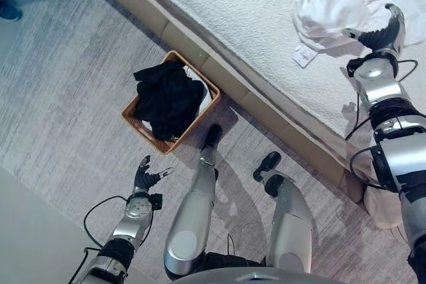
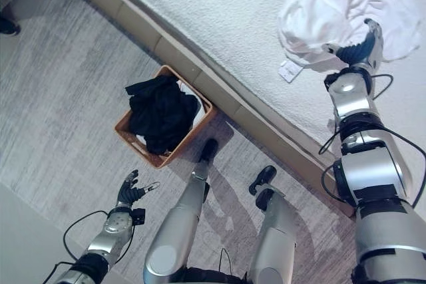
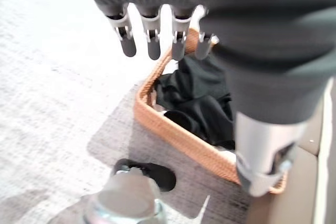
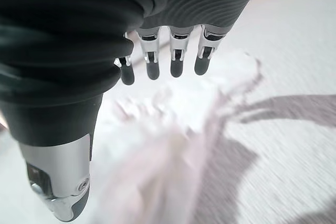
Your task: Pick up clothes into the bucket
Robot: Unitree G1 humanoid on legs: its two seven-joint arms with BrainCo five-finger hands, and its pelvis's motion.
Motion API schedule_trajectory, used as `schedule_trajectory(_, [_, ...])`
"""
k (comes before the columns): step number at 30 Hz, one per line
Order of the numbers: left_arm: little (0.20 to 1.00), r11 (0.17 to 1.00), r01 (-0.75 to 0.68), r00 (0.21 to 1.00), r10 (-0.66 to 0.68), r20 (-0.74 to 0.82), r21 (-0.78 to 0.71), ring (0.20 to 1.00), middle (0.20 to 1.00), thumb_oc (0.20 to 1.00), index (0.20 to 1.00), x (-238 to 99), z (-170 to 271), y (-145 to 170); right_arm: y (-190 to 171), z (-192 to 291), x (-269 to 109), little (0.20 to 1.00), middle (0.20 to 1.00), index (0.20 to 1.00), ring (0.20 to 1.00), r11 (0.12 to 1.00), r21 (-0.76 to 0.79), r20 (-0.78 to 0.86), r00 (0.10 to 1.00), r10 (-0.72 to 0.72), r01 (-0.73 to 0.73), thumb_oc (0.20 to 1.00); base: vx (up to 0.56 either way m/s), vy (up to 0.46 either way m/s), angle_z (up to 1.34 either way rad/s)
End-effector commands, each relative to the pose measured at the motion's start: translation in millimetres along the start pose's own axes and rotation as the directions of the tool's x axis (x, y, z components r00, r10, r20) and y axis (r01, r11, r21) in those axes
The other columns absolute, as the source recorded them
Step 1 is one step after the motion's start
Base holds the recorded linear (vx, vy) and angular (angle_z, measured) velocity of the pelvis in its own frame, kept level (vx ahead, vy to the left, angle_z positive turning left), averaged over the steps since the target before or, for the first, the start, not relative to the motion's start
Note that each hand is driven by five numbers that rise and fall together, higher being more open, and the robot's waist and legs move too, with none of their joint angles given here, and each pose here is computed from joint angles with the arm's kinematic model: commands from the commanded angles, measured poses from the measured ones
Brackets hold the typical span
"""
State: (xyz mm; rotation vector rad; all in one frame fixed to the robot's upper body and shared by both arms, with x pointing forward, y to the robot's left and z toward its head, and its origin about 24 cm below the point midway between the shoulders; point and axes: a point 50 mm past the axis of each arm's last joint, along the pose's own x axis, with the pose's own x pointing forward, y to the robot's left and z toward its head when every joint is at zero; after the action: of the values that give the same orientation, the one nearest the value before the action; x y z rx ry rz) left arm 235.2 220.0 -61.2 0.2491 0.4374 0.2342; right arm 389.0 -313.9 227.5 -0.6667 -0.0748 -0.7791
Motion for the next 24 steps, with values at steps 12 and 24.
schedule_trajectory(12, [1.000,0.991,0.131,0.984,-0.133,0.122,0.023,1.000,1.000,1.000,1.000,1,26,-26,-44,21,23,1.000,1.000,1.000,1.000,0.948,-0.319,0.077,0.996,0.046,-0.019,1.000,0.00,-0.015,0.08])
schedule_trajectory(24, [1.000,0.991,0.135,0.982,-0.137,0.127,0.020,1.000,1.000,1.000,1.000,3,30,-27,-36,43,21,0.200,0.200,0.200,0.200,0.963,-0.270,0.163,0.986,0.031,0.015,0.200,-0.01,0.009,0.01])
